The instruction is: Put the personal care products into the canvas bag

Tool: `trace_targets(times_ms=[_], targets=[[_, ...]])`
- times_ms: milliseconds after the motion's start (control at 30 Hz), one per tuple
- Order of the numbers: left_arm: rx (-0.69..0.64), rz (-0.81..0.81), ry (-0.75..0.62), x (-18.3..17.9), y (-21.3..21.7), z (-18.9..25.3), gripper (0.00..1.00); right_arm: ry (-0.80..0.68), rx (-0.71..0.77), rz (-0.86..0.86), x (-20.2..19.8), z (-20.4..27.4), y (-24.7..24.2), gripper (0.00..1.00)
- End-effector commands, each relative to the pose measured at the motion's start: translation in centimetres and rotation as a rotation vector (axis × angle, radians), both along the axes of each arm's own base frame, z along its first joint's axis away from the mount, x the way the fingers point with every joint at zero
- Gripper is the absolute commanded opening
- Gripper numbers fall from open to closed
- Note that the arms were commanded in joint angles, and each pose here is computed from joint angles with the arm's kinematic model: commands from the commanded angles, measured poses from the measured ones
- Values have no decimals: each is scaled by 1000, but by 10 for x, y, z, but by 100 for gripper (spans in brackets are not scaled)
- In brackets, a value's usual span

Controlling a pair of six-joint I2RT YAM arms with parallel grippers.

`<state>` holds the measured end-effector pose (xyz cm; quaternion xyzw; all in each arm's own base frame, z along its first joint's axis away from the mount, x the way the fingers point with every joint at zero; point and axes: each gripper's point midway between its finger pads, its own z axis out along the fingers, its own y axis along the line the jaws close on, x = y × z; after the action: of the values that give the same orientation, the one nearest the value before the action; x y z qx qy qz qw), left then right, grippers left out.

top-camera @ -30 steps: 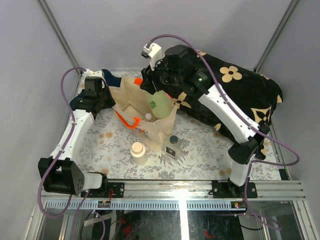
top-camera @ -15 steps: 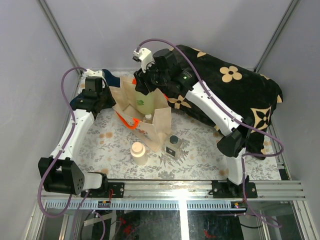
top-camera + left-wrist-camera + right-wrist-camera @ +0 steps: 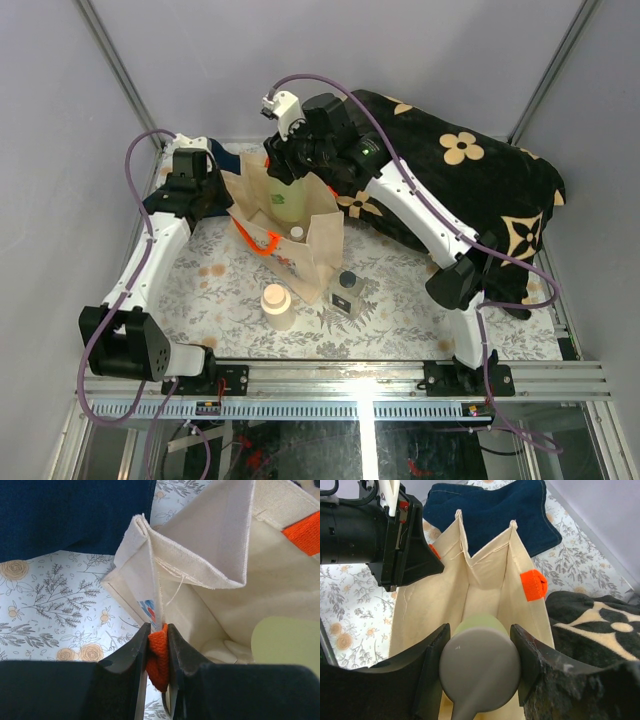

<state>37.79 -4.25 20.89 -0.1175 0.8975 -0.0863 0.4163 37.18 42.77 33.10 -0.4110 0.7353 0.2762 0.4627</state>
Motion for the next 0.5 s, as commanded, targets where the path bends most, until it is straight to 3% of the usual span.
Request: trace_targets(times_ms=[0,467], targets=[[-5,-7,-64,16,-1,17,12,-287,223,-36,0,123,-14,0],[-6,-12,-62,20,-2,16,12,-453,298,-66,12,161,-15,0]])
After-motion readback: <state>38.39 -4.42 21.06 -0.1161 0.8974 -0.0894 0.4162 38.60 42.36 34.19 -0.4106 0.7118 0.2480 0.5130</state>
